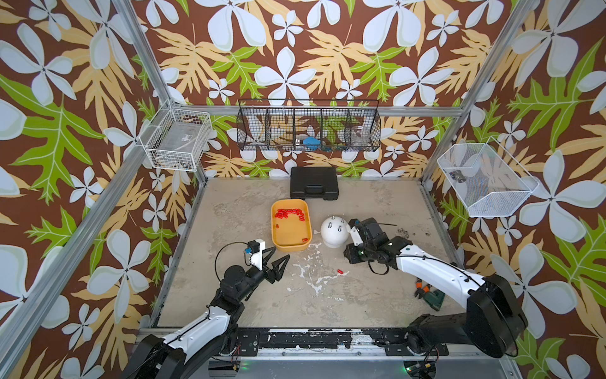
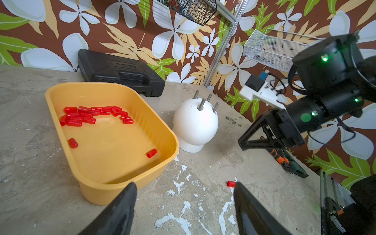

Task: Cover the protruding screws with screw protection sleeves
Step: Pick up the screw protection sleeve from the center of the board.

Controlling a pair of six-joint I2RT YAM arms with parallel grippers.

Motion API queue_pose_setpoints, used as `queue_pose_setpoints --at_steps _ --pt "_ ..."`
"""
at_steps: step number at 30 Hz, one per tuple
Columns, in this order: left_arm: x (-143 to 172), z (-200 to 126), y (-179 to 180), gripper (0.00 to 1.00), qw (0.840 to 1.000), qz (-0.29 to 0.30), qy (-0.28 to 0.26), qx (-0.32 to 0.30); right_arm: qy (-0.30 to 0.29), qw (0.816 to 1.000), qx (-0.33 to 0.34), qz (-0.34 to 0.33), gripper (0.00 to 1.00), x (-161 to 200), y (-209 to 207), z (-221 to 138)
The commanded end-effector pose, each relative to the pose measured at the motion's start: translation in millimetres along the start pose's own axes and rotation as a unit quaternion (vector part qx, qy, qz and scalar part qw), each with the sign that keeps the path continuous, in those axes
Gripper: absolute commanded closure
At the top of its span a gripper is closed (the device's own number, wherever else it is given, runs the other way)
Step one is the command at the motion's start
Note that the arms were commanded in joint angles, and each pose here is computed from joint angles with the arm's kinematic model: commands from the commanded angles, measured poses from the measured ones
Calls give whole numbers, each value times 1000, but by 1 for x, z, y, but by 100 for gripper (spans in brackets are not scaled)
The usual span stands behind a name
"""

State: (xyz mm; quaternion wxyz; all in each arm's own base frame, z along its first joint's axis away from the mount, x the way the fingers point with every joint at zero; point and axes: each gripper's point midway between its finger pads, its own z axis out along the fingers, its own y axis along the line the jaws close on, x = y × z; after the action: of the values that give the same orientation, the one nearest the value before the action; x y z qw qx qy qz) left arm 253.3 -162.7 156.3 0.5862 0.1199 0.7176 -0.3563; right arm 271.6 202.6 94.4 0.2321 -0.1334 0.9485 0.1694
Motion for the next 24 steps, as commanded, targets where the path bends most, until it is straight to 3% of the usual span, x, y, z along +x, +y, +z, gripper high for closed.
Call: queue_pose_setpoints --at_steps 1,7,12,16,21,24 --pt "-4 2 -2 24 1000 1 -3 3 -30 999 -24 -23 71 3 16 0" --pt "-1 5 0 24 1000 -1 5 0 -35 996 -61 58 69 33 16 8" --pt "1 7 3 24 1000 -2 9 -4 -38 998 -38 17 70 33 7 20" --pt "1 7 3 24 1000 -2 10 -4 -3 998 -54 22 71 41 13 38" --pt "2 7 3 24 1000 -1 12 -4 -19 999 -36 10 70 39 6 44" --pt "3 8 4 24 1000 -1 13 -4 2 1000 -19 -1 71 44 0 49"
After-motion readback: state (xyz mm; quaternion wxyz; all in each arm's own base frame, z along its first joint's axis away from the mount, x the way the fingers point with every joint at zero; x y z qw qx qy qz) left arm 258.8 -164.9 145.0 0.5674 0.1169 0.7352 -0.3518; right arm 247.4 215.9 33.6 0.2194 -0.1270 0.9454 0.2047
